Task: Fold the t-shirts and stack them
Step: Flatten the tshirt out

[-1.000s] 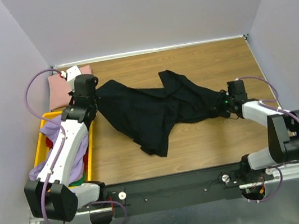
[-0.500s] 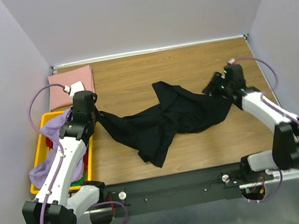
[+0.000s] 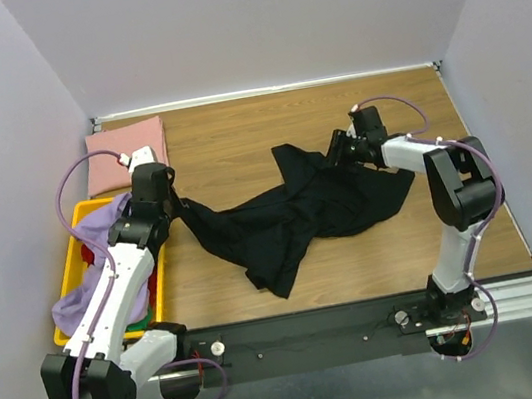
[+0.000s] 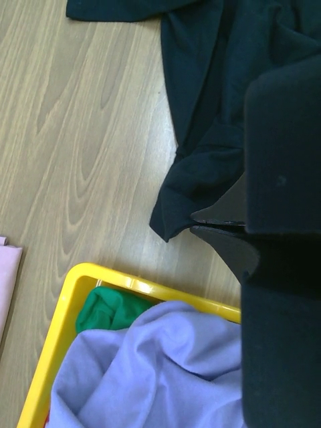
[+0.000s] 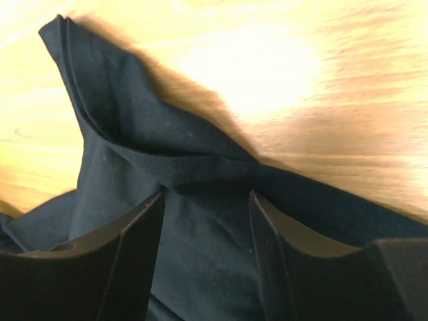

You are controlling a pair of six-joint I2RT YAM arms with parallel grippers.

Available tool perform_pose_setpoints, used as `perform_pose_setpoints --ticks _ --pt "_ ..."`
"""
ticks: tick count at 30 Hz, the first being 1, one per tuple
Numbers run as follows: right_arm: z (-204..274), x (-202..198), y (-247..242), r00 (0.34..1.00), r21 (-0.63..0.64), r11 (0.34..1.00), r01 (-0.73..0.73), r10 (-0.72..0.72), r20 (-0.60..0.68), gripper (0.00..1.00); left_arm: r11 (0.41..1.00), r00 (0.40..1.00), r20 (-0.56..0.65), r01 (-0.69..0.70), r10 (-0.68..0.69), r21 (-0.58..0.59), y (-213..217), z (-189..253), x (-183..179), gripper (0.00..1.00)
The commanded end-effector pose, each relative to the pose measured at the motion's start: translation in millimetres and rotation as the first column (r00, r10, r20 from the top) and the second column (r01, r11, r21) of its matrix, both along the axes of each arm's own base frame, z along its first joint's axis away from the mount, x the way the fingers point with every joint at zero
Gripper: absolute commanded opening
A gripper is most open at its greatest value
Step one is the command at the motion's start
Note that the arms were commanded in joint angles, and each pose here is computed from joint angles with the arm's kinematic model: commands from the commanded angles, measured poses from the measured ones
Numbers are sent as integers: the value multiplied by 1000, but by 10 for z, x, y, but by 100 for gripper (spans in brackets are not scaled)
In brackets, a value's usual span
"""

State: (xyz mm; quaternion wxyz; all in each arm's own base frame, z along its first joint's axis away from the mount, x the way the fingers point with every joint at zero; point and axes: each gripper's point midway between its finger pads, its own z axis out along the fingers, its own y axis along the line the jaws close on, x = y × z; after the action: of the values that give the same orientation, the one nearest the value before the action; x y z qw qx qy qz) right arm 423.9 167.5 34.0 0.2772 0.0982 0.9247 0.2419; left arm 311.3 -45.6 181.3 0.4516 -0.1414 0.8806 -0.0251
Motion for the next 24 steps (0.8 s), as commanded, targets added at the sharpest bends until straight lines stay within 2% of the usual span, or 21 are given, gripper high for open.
perform_pose_setpoints --ticks 1,3,4,6,7,11,14,18,21,23,24 --pt "-241 7 -420 986 -46 987 153 -156 -62 61 1000 1000 2 10 -10 -21 -28 -29 24 0" --pt "-432 -184 -730 955 -63 964 259 -265 -132 61 1000 1000 5 10 -10 -22 -28 -23 33 0" --pt "-403 -191 -1024 921 -57 931 360 -364 -140 61 1000 1000 3 14 -14 -17 -24 -34 38 0" --pt "-443 -326 -1327 878 -74 892 447 -453 -158 61 999 1000 8 26 -26 -20 -40 -29 46 0" --pt "-501 -484 -1561 835 -91 854 512 -520 -181 61 999 999 12 38 -37 -24 -64 -37 72 0" --pt "-216 -788 -2035 737 -101 746 659 -666 -114 61 991 992 4 127 -127 -36 -197 -130 113 0" --pt "-43 -908 -2215 713 -144 710 689 -700 -40 62 978 979 -7 202 -203 -55 -329 -233 159 0" --pt "429 -662 -2196 775 -120 766 631 -627 73 62 958 957 -58 280 -283 -59 -453 -438 250 0" --pt "624 -395 -1953 867 -176 850 497 -482 123 62 945 943 -75 320 -325 -70 -532 -515 302 0" --pt "890 -69 -1614 919 -218 899 380 -341 195 62 943 939 -94 326 -331 -64 -539 -586 349 0" --pt "796 -76 -1490 939 -241 913 330 -293 177 62 944 940 -91 324 -328 -59 -532 -590 356 0"
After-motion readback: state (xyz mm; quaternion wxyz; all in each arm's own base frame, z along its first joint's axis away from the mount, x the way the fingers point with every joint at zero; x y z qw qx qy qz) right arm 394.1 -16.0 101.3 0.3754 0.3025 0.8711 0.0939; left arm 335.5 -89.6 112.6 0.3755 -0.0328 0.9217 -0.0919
